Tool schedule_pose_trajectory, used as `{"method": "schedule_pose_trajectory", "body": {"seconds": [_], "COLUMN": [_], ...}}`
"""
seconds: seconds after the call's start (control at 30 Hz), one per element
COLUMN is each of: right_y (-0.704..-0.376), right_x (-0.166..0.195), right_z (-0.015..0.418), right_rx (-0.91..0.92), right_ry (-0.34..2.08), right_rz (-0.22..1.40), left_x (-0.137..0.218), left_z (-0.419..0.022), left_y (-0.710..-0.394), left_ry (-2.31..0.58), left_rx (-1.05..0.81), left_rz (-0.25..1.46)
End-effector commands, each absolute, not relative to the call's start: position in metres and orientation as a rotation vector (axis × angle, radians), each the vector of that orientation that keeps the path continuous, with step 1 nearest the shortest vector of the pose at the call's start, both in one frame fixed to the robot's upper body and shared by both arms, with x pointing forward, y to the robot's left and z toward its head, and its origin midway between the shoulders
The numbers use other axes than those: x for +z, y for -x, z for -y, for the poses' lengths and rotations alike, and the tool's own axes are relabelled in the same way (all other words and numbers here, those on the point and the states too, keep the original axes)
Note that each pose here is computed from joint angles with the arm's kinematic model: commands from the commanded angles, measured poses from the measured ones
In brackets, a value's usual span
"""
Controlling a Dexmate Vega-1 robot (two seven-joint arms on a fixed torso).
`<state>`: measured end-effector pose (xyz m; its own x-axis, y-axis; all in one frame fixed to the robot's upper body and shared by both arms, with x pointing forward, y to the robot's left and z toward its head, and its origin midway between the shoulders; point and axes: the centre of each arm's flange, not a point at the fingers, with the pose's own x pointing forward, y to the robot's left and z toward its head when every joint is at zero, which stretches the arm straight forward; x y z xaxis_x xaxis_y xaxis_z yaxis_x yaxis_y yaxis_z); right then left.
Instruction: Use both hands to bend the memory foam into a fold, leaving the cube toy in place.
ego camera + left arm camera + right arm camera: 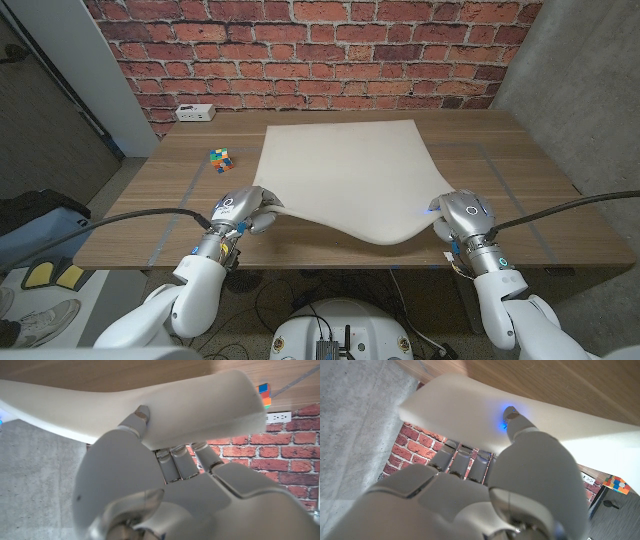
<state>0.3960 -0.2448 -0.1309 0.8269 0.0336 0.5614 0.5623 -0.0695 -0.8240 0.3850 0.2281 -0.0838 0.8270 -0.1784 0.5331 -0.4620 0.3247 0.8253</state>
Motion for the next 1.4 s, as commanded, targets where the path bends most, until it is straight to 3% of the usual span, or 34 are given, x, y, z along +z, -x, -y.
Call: {"method": "schedule_pose_trajectory", "body": {"seconds": [0.03, 0.6, 1.4], "right_y": [-0.375, -0.349, -0.294], "right_x": [-0.139, -0.150, -0.172], "right_z": [0.251, 0.272, 0.273], "right_rx": [-0.516, -0.609, -0.698], "right_ry": [1.570, 1.471, 1.393], "right_rz": [0.428, 0.334, 0.267], "left_x": [-0.084, -0.086, -0.081], "left_z": [-0.227, -0.238, -0.250], "left_y": [-0.382, -0.375, -0.319], "left_ry": [-1.376, -1.453, -1.477], "left_rx": [0.062, -0.026, 0.030], "left_rz": [0.532, 0.393, 0.343]}}
